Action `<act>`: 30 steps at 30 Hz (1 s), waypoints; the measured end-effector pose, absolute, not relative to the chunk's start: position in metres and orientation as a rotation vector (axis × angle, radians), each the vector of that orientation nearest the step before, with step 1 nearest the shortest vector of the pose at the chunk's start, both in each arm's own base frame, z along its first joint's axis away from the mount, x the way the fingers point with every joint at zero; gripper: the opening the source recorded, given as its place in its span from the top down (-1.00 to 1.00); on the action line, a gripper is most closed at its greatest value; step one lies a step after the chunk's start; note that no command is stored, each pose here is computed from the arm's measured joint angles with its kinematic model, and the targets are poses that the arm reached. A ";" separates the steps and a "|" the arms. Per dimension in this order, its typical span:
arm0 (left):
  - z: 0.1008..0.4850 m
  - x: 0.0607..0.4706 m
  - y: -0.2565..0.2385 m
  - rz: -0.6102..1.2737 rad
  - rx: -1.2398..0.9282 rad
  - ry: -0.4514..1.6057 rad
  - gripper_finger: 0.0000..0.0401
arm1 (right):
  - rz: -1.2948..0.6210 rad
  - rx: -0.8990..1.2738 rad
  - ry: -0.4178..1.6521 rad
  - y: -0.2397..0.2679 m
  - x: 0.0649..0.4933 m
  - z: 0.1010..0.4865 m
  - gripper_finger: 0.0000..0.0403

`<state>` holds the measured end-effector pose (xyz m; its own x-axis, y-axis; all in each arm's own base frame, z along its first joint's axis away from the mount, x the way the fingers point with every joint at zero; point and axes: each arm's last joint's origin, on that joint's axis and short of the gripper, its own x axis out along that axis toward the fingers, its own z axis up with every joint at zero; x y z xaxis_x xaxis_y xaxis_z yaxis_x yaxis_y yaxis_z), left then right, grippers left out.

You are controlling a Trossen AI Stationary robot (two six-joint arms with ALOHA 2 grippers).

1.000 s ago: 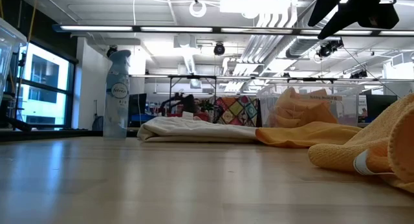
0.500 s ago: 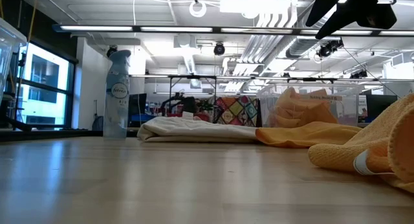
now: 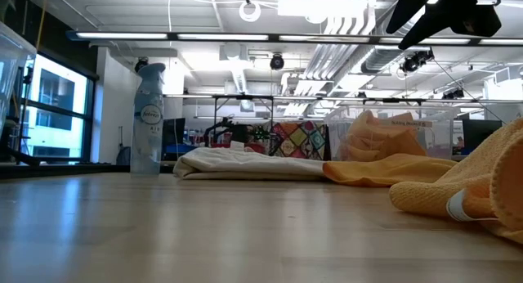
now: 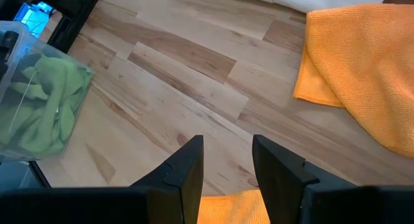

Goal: Sort microfiber towel by color & place in baskets
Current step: Put the green microfiber cloth into the bottom transparent bin

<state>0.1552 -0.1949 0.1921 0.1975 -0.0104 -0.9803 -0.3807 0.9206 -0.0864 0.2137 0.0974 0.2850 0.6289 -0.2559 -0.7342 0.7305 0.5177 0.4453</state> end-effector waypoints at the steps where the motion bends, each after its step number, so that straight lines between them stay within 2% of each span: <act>1: 0.193 0.155 -0.195 0.262 -0.345 1.356 0.74 | -0.645 0.825 0.654 0.097 0.214 0.285 0.36; 6: 0.199 0.156 -0.198 0.253 -0.353 1.386 0.52 | -0.645 0.825 0.654 0.097 0.214 0.285 0.36; 10: 0.214 0.154 -0.198 0.247 -0.359 1.453 0.43 | -0.643 0.818 0.656 0.097 0.214 0.285 0.36; 20: 0.267 0.142 -0.184 0.232 -0.560 1.390 0.42 | -0.651 0.806 0.667 0.097 0.213 0.284 0.36; 30: 0.293 0.130 -0.164 0.242 -0.726 1.279 0.42 | -0.650 0.808 0.671 0.097 0.212 0.284 0.36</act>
